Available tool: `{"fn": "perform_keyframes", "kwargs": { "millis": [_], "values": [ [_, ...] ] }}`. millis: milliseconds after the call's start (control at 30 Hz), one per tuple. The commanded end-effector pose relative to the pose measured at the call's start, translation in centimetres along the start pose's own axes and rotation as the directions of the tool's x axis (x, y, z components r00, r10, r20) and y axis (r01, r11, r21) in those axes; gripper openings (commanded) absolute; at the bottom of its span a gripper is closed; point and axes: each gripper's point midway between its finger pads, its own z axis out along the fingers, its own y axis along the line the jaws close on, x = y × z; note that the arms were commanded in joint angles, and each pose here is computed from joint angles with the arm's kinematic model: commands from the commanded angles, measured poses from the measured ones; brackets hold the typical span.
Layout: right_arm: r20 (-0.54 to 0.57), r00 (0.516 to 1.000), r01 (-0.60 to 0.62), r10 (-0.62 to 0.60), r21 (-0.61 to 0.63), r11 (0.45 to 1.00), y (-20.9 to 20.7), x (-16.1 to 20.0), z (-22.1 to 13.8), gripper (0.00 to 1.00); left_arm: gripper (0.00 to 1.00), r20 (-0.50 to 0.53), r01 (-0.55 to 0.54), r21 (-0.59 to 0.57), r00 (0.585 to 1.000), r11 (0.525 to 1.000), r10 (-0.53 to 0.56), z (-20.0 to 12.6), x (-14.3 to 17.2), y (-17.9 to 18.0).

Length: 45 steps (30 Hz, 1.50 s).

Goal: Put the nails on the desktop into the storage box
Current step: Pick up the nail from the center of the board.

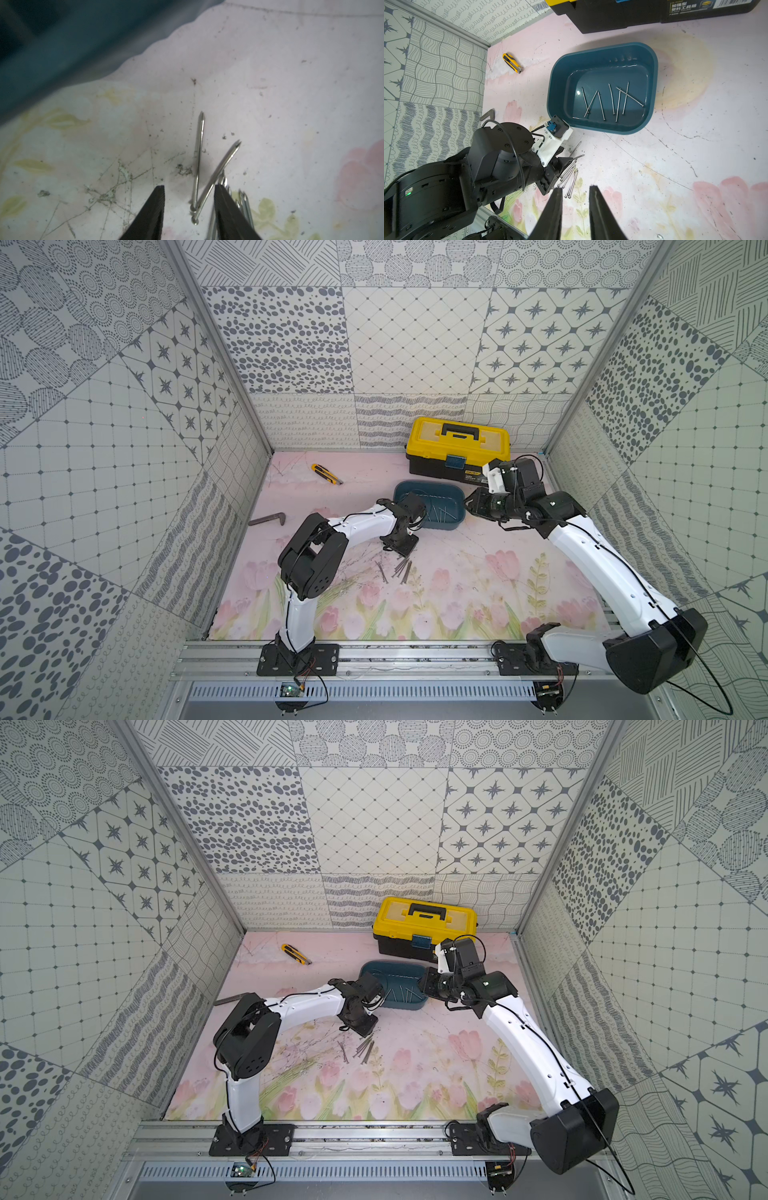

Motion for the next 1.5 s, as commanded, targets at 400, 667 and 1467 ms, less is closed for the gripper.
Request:
{"fn": "perform_keyframes", "kwargs": {
  "millis": [400, 667, 1467],
  "values": [
    [0.0, 1.0, -0.008, 0.008, -0.022, 1.0, 0.3, -0.1, 0.7, 0.28, 0.38, -0.03, -0.019, -0.058, 0.999, 0.998, 0.017, 1.8, 0.7, 0.6],
    [0.009, 1.0, -0.005, 0.005, -0.023, 1.0, 0.3, -0.2, 0.4, 0.28, 0.15, -0.091, -0.076, -0.09, 0.994, 0.993, 0.067, 3.2, 2.6, 0.0],
    [-0.033, 0.999, -0.031, 0.027, -0.145, 0.989, 2.5, 0.2, 1.4, 0.38, 0.0, 0.059, 0.205, 0.164, 0.974, 0.965, -0.217, -6.4, 2.9, 0.7]
  ]
}}
